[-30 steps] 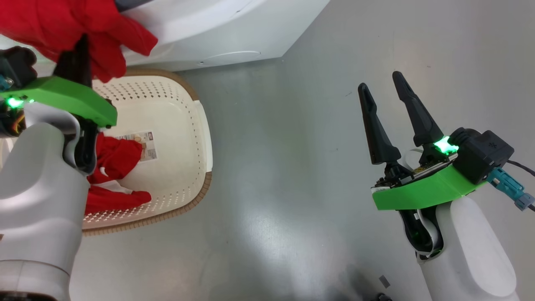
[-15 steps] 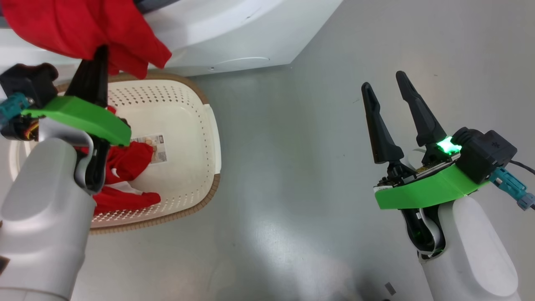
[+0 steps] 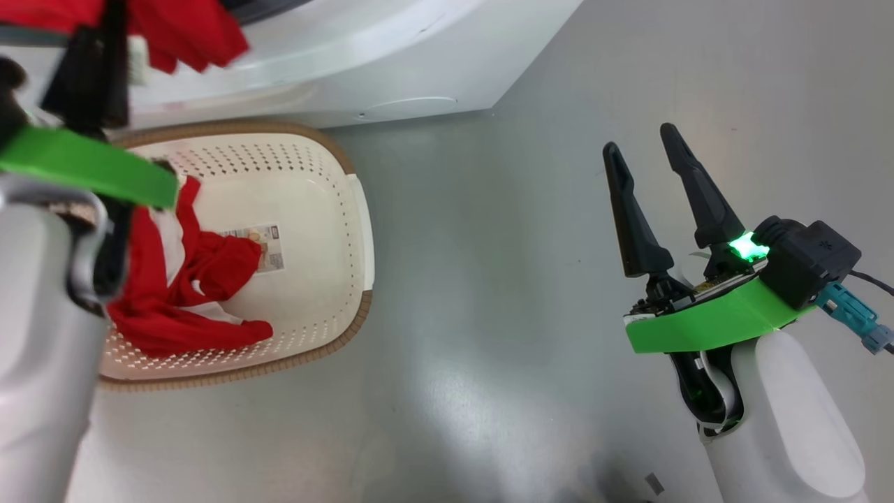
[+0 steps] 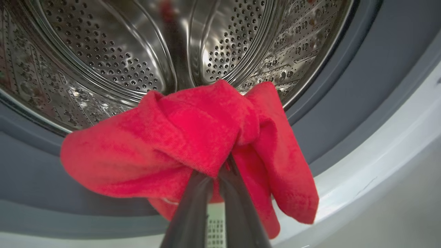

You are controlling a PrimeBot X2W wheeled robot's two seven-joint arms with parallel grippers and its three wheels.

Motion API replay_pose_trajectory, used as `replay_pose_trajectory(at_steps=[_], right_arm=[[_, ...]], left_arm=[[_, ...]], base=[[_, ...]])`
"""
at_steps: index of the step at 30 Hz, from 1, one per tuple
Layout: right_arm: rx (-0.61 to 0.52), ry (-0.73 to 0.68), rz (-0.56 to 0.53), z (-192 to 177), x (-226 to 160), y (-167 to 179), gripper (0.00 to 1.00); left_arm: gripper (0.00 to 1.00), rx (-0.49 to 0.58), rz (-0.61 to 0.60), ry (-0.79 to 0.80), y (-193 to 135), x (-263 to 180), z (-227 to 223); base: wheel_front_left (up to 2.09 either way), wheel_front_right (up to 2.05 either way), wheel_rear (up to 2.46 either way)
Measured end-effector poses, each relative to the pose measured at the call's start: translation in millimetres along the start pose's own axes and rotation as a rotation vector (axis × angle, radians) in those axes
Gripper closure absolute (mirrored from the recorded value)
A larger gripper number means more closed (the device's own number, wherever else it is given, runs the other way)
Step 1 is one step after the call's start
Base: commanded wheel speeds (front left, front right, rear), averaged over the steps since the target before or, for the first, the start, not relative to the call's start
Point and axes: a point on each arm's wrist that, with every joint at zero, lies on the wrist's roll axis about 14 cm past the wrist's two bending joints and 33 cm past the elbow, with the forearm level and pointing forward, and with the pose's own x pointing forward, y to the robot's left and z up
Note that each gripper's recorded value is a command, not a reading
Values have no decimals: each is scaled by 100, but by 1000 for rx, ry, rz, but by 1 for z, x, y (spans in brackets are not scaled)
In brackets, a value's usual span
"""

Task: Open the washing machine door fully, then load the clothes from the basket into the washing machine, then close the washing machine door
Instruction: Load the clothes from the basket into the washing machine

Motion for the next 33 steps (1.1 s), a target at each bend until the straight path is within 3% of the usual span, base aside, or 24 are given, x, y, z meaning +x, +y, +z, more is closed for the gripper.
replay_pose_trajectory(at_steps=[12,26,27,28,33], right_arm=[[-12,33,-39,-12,-4,-14,0],[-24,65,-121,-22,-14,-43,0],[-24,65,-123,-23,-14,-44,0],[-25,66,-125,-23,-14,-45,0],[-19,65,-120,-24,-12,-43,0]], left_arm=[[100,107,27,56,23,78,23],[100,132,62,142,37,138,-5],[65,127,66,156,37,139,-9],[1,123,73,175,38,139,-14],[0,115,78,182,36,140,-14]], base=[[0,0,0],[0,0,0],[0,0,0],[0,0,0],[0,0,0]])
